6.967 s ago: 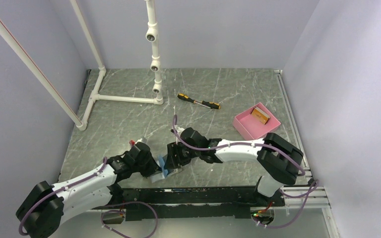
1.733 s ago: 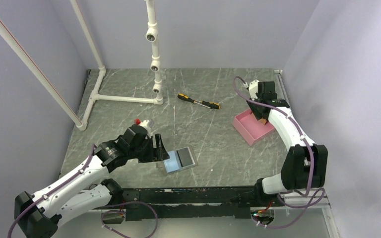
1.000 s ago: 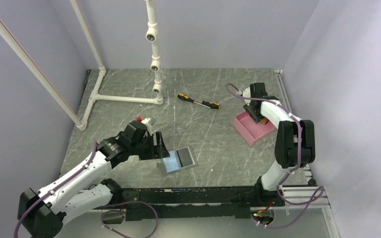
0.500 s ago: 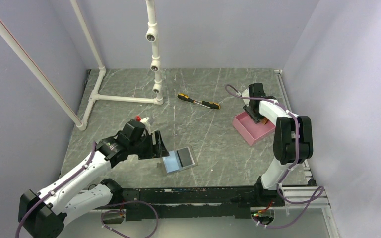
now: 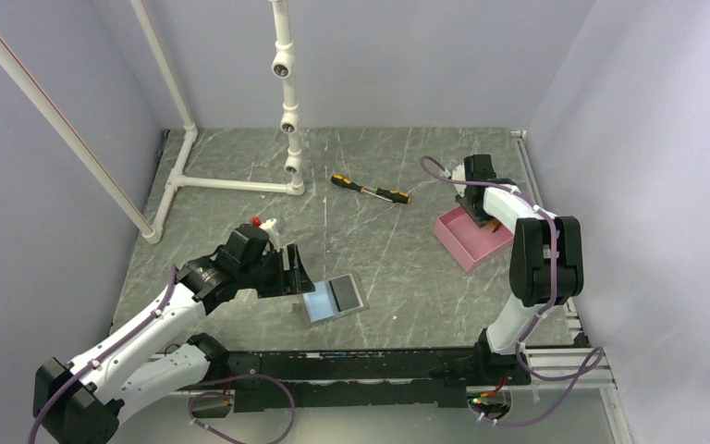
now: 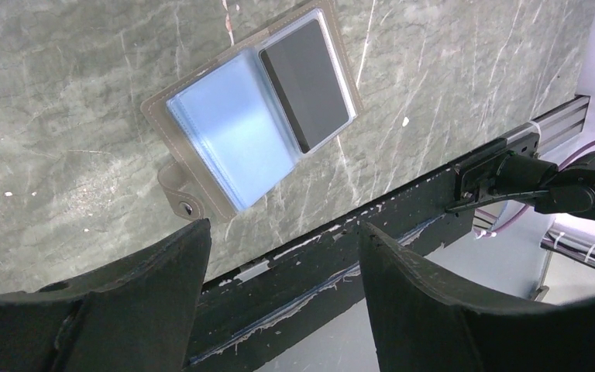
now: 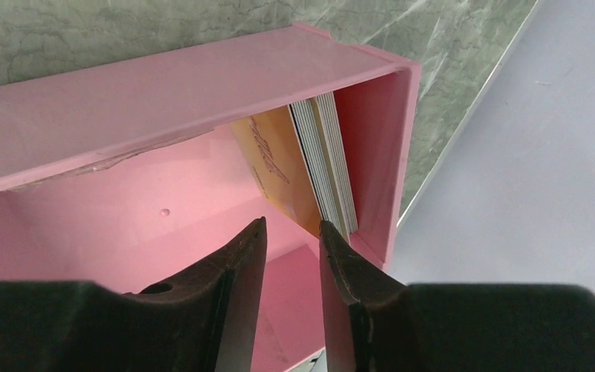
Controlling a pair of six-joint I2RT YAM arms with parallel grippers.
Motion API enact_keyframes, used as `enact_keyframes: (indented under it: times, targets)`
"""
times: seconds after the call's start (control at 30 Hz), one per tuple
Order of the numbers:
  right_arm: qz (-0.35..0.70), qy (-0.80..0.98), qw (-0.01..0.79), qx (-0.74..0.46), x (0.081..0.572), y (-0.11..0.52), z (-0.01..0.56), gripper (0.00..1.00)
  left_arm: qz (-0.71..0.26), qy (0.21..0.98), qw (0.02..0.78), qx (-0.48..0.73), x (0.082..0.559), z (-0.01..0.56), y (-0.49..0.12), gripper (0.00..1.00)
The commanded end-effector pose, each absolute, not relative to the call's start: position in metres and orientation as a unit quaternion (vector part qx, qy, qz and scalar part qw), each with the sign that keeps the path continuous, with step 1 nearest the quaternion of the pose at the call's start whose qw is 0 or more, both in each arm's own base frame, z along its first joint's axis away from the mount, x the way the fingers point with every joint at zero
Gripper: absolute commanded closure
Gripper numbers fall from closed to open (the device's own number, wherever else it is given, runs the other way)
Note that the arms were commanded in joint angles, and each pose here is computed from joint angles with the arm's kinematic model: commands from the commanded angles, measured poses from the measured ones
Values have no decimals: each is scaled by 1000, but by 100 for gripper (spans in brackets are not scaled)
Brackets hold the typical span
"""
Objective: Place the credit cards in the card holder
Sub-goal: Pick up the credit card from the storage box.
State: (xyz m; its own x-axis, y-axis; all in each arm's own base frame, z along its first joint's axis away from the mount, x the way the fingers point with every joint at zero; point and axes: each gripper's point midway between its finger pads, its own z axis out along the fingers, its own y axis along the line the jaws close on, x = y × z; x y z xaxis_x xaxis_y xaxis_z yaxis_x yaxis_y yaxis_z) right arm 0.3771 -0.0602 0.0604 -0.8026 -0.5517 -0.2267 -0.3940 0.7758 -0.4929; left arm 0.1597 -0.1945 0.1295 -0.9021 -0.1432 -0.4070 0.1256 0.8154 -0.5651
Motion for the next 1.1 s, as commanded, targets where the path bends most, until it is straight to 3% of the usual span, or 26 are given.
enact_keyframes:
  times: [0.0, 0.3, 0.7, 1.07]
  targets:
    - [-193, 927, 200, -251, 379, -48, 63, 68, -321, 919, 227, 6, 161, 136, -199, 25]
    - [-185, 926, 215, -249, 373, -40, 63, 68, -320, 919, 229, 4, 158, 137, -196, 25]
    - [-275, 903, 235, -230, 386, -71, 92, 49, -322, 919, 230, 4, 156, 138, -195, 25]
    - [-260, 908, 227, -236, 397, -65, 78, 54, -322, 918, 232, 2, 157, 138, -194, 25]
